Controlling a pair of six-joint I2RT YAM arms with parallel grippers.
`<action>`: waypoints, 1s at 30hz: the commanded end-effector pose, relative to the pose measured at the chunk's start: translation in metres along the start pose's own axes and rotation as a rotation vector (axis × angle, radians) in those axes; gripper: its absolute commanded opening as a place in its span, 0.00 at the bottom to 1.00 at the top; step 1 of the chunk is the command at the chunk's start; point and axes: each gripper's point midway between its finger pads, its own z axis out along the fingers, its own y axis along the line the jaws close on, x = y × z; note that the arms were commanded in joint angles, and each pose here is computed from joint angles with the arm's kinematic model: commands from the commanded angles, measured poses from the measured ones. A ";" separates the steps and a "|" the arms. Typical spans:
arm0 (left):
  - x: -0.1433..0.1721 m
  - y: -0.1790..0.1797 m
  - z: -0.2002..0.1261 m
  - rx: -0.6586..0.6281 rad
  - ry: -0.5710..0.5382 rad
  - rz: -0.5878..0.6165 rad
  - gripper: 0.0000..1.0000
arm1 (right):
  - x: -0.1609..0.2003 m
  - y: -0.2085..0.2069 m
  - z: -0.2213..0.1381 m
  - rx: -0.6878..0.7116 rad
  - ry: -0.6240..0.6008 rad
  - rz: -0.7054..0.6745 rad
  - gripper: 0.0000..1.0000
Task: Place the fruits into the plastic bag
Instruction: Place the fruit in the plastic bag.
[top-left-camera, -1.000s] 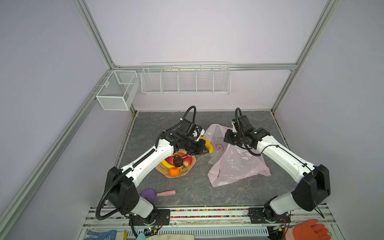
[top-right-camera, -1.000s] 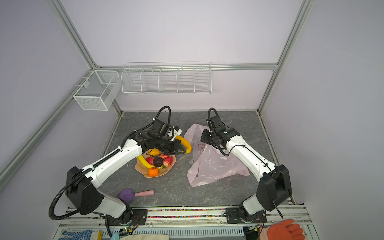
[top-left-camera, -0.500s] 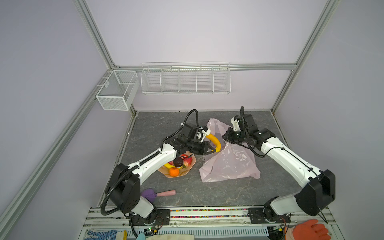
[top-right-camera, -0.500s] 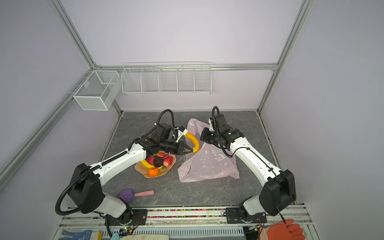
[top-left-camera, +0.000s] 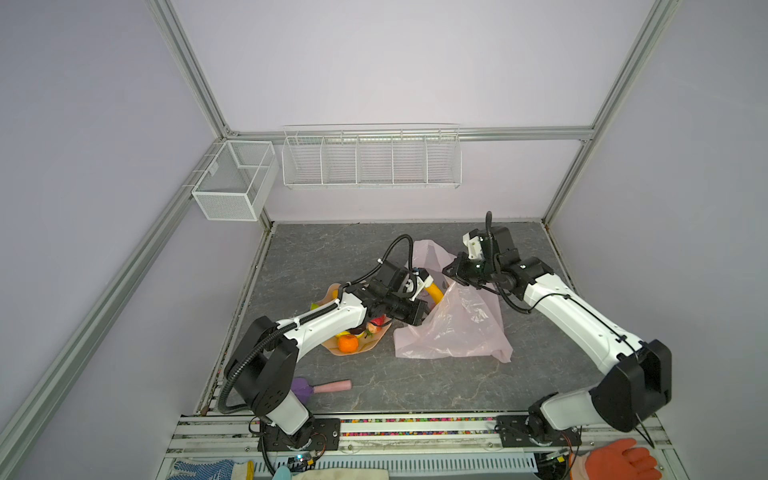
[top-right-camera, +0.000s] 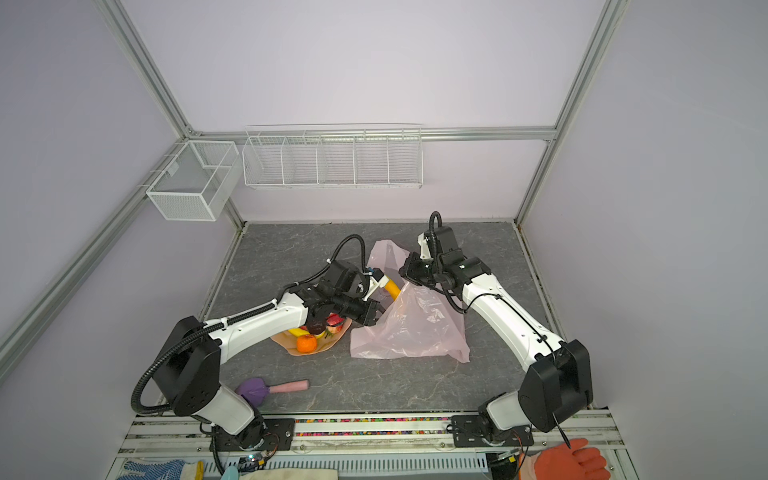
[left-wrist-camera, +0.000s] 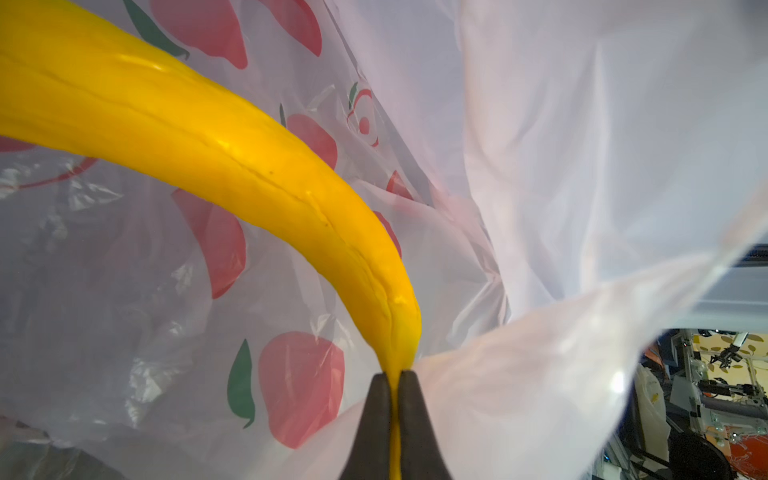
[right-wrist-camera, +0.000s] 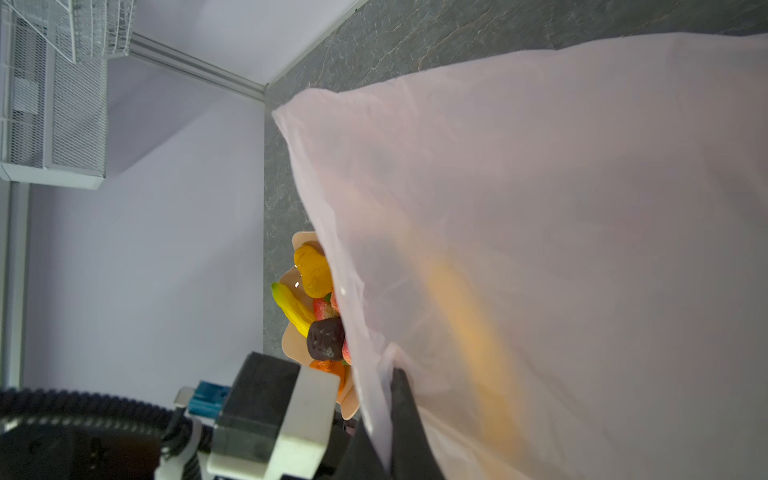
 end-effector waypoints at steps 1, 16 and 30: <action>0.010 0.006 0.012 -0.008 0.027 0.030 0.00 | -0.003 0.012 -0.005 -0.067 -0.011 0.035 0.07; -0.030 0.010 0.049 0.028 0.061 0.063 0.00 | 0.005 0.019 0.001 -0.169 0.003 0.126 0.07; -0.040 -0.004 0.095 0.023 0.084 0.075 0.62 | -0.001 0.025 0.001 -0.264 -0.044 0.186 0.07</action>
